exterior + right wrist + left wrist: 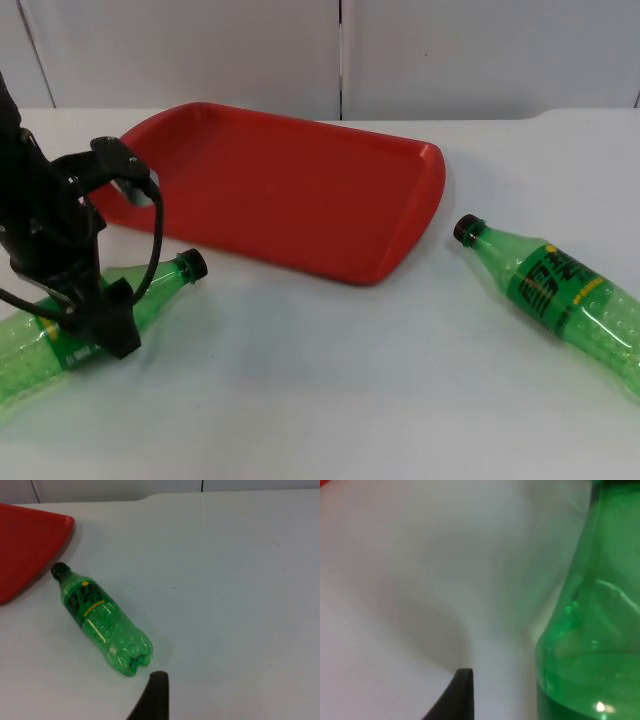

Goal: Place the bottle upright on the tray.

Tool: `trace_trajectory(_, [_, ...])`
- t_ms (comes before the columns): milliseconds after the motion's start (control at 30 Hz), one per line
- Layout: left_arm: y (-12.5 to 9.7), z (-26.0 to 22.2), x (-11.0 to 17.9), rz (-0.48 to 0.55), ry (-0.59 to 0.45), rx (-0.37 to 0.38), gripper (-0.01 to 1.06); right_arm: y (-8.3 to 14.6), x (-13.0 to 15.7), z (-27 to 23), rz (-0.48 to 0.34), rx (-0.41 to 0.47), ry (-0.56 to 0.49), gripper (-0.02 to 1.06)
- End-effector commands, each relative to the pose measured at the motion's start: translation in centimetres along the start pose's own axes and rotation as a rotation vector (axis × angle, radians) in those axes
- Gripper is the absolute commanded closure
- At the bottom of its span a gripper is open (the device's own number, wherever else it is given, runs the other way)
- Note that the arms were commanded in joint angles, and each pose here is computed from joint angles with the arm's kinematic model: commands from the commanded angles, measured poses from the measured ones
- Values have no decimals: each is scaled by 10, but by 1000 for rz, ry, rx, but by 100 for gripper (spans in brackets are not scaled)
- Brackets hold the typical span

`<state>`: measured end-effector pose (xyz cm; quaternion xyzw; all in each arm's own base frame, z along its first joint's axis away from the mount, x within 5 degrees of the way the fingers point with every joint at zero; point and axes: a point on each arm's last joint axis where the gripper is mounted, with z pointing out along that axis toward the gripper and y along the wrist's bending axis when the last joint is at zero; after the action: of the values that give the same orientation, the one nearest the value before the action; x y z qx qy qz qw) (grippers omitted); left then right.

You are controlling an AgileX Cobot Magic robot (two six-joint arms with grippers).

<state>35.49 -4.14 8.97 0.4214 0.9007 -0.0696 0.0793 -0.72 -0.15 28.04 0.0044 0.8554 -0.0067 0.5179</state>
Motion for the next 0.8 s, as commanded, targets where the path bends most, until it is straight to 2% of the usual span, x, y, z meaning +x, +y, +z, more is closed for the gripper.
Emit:
trace_trajectory(0, [-1, 3, -1, 12, 8, 5, 0, 0, 0, 0, 2, 4, -6, 23])
trace_trajectory(200, [3, 8, 3, -19, 54, -36, 0, 0, 0, 0, 2, 4, -6, 23])
trace_trajectory(600, [3, 17, 5, -41, 61, -21, 1, 0, 0, 0, 3, 2, -6, 23])
trace_trajectory(733, [3, 17, 5, -53, 64, -16, 28, 0, 0, 0, 3, 2, -6, 23])
trace_trajectory(767, [3, 17, 5, -57, 64, -16, 45, 0, 0, 0, 3, 2, -6, 23])
